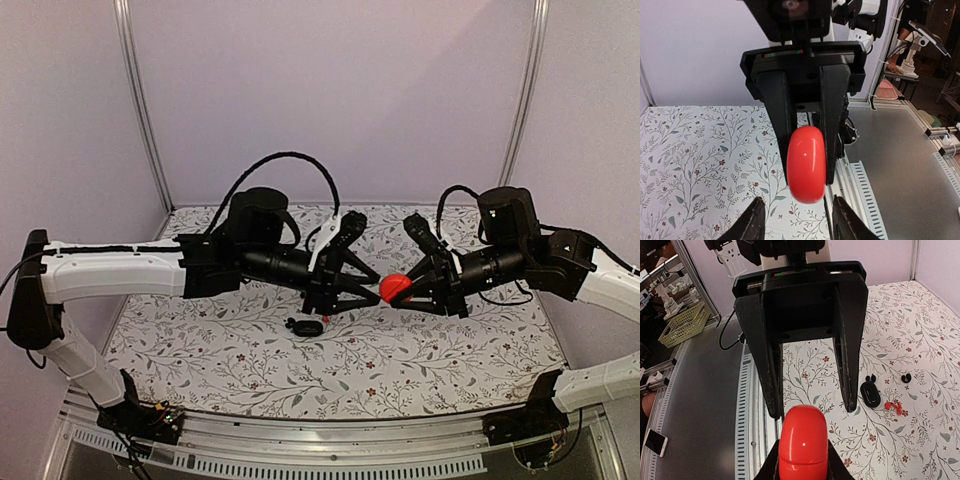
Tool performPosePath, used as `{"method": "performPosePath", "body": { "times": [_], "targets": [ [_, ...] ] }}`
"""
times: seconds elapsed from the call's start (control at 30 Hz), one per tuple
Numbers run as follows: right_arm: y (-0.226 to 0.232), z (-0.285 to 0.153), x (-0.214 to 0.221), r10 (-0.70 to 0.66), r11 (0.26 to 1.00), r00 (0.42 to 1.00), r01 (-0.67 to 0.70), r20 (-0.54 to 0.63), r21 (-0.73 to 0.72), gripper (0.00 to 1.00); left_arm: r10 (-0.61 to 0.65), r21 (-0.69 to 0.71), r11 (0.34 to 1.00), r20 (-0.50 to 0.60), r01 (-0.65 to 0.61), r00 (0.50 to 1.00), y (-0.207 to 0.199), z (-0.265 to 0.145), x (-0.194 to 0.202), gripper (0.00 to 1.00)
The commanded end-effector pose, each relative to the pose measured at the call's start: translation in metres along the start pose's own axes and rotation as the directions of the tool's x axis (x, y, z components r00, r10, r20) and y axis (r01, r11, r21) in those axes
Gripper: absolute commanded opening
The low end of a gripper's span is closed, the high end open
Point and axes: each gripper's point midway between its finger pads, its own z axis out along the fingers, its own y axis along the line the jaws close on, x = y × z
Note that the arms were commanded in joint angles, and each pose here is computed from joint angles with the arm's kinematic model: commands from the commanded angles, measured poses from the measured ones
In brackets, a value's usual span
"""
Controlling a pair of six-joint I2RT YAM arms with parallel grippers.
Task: Insert the wireless bluetooth earbuds into the charging case
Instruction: Pass from the right arm to the left
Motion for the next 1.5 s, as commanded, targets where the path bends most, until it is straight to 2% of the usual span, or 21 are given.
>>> {"method": "performPosePath", "body": {
  "times": [0.0,0.27,0.7,0.93,1.03,1.23,1.47],
  "targets": [
    [0.004,-0.003,-0.005,-0.027,1.0,0.999,0.027,0.016,0.001,0.0,0.033,0.05,0.998,0.024,-0.034,0.999,-0.012,0.01,-0.013,0.43],
    [0.002,-0.001,-0.002,-0.025,1.0,1.0,0.025,0.004,0.006,0.0,0.028,0.072,0.997,0.029,-0.03,0.999,-0.015,0.014,-0.017,0.31],
    [-0.002,0.0,-0.001,-0.019,1.0,1.0,0.019,-0.003,0.021,0.0,0.011,0.082,0.997,0.001,-0.011,1.0,-0.013,0.021,-0.013,0.24],
    [-0.002,0.0,0.001,-0.016,1.0,1.0,0.016,-0.013,0.024,0.02,0.012,0.085,0.996,-0.015,-0.011,1.0,-0.012,0.022,-0.01,0.11],
    [-0.003,-0.001,0.001,-0.017,0.999,1.0,0.018,-0.015,0.031,0.15,0.016,0.084,0.996,-0.026,-0.013,1.0,-0.013,0.02,-0.01,0.06],
    [-0.005,-0.004,0.004,-0.006,0.998,1.0,0.007,-0.019,0.056,0.48,0.008,0.064,0.998,-0.066,-0.003,0.998,-0.006,0.014,-0.002,0.01],
    [-0.006,-0.006,0.008,0.007,0.998,0.999,-0.005,-0.031,0.068,0.51,0.007,0.034,0.999,-0.087,-0.004,0.996,0.001,0.006,0.004,0.01]
  ]
}}
